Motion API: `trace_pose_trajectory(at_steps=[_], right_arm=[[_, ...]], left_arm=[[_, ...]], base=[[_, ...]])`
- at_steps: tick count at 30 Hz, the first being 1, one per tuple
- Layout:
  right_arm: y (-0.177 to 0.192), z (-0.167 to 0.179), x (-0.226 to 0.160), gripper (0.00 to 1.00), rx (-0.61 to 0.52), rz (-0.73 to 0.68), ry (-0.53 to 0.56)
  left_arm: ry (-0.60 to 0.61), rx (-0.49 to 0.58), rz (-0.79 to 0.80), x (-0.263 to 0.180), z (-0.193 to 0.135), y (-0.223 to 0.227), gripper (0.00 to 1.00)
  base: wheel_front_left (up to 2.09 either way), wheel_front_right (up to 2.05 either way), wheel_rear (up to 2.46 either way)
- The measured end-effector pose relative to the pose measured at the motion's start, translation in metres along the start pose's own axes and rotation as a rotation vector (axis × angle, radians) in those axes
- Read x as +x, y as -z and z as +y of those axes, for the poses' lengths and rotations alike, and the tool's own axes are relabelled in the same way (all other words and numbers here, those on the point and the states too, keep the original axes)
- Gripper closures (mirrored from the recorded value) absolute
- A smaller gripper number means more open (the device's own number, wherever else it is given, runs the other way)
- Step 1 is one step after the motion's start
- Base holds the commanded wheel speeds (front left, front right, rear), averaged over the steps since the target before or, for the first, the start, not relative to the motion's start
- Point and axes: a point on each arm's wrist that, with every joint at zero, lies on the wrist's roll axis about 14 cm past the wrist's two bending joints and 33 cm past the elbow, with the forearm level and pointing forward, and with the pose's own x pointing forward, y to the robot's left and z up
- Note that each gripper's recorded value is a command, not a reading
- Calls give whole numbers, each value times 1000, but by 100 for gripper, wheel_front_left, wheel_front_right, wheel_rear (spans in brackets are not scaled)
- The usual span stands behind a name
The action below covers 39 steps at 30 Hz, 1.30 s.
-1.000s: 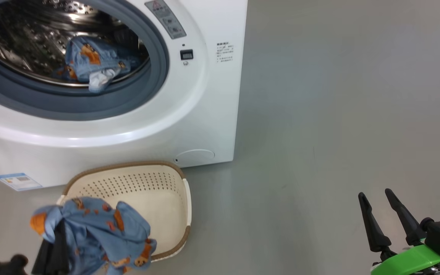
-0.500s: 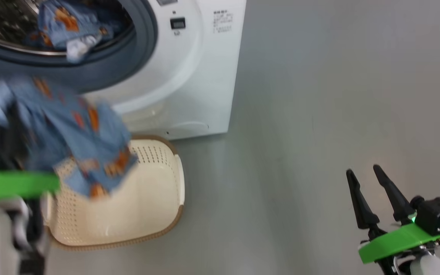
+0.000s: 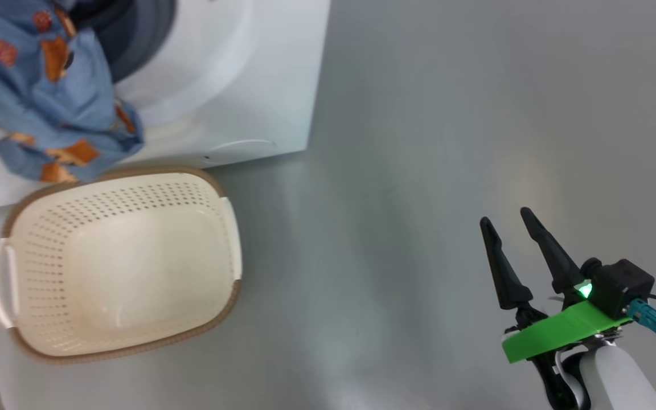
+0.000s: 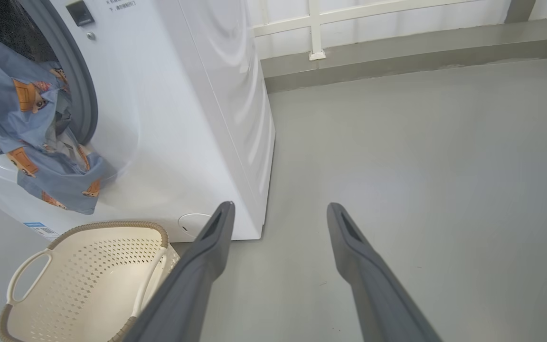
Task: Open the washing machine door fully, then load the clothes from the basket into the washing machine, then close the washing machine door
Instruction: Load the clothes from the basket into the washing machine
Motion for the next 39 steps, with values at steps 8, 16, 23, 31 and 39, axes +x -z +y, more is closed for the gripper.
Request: trace_pose_trajectory(at_steps=[8,16,23,31,39], right_arm=[[8,-10,0,0,-3,24,38],[18,-15,-7,0,-5,55,61],[21,-22,-11,0,-12,71,84],[22,-26,-6,0,-19,71,92],[26,-24,-4,0,-9,76,94]], left_arm=[[36,36,242,21,-12,88,100],[58,46,398,31,-21,136,100],[126,66,337,69,-44,118,100],[155,51,90,108,-52,56,100],[116,60,202,85,-36,102,0]], base=[[0,0,0],[0,0,0],[0,0,0],[0,0,0],[0,0,0]])
